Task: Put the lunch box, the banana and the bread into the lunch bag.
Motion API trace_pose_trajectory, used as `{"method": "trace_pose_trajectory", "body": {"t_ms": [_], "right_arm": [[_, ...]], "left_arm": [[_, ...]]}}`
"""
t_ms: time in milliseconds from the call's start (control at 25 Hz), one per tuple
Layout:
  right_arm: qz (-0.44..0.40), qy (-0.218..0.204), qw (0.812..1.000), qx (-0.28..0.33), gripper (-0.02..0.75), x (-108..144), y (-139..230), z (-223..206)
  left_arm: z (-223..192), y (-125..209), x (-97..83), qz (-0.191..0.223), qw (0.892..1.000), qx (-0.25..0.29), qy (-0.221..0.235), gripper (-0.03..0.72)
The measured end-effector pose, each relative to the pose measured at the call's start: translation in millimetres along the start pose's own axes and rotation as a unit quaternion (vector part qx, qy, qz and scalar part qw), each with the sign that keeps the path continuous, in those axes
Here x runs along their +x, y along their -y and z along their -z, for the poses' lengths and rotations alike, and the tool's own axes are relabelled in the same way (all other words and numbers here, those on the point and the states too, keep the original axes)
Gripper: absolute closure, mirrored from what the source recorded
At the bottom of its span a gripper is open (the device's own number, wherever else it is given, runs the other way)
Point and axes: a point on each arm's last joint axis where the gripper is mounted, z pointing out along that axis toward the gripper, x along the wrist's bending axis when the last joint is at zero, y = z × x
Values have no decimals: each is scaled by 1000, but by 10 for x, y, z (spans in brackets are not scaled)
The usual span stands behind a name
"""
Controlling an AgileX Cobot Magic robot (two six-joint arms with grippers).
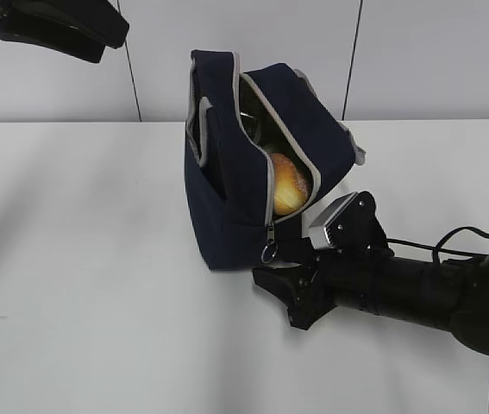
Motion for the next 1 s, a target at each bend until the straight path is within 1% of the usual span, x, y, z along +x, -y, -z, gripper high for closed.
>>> {"method": "trace_pose_trajectory", "body": {"t_ms": [360, 440, 680, 920, 1000], "right_arm": [[21, -12, 1000, -11, 261, 55, -123, -148], [22, -12, 1000, -7, 284, 67, -129, -167], [21, -5, 1000, 13, 397, 60, -99, -176], [15, 7, 999, 30, 438, 39, -68, -175], [14, 8, 999, 32, 472, 36, -65, -175]], "left_arm": [[0, 0, 0, 0, 1000, 0, 0, 379], [0, 0, 0, 0, 1000, 0, 0, 380], [0, 0, 0, 0, 1000, 0, 0, 379], [0, 1, 2, 0, 1000, 0, -1, 379], [0, 1, 2, 0, 1000, 0, -1, 380]]}}
